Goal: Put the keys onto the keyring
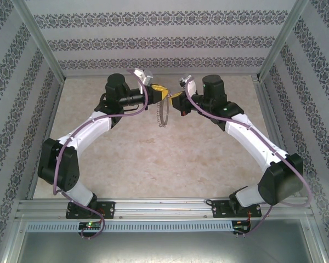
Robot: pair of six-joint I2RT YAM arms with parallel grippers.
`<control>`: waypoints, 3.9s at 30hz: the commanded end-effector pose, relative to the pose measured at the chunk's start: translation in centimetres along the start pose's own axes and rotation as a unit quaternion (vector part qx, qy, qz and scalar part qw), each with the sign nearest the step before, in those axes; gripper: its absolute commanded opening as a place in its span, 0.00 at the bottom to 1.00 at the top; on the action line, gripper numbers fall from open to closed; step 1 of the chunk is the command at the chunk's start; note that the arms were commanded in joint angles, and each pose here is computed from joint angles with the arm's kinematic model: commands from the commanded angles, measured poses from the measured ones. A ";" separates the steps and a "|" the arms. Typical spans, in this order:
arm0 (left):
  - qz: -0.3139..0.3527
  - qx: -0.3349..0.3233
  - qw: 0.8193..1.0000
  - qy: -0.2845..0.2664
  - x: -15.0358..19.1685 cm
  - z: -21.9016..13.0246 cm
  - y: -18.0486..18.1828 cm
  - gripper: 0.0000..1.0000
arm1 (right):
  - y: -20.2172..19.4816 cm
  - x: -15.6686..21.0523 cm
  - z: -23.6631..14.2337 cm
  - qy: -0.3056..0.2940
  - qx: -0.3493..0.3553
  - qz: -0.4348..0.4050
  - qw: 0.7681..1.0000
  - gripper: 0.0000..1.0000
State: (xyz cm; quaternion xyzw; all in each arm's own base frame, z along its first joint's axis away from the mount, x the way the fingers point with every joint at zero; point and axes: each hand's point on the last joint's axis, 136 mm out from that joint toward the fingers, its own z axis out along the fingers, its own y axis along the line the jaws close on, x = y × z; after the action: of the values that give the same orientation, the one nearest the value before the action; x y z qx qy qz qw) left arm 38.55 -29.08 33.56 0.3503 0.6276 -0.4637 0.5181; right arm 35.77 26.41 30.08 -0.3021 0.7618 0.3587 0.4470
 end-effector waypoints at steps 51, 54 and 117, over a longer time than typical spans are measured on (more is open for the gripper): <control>0.034 0.023 0.999 0.006 -1.3 0.3 -2.4 0.00 | -0.6 -1.1 -1.4 -0.027 -0.007 -0.002 1.000 0.00; 0.035 0.023 0.999 0.005 -1.3 0.3 -2.4 0.00 | -0.3 -1.6 -1.6 -0.030 -0.009 -0.008 0.999 0.00; 0.036 0.028 0.999 0.013 -1.1 0.4 -2.8 0.00 | -0.2 -2.7 -2.6 -0.039 0.005 -0.021 0.999 0.00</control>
State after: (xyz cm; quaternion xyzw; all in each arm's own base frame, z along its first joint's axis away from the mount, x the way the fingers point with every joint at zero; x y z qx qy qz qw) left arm 37.72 -29.83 31.84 0.3667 0.6446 -0.4560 0.4921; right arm 35.82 25.21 30.42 -0.2965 0.7587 0.3635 0.4521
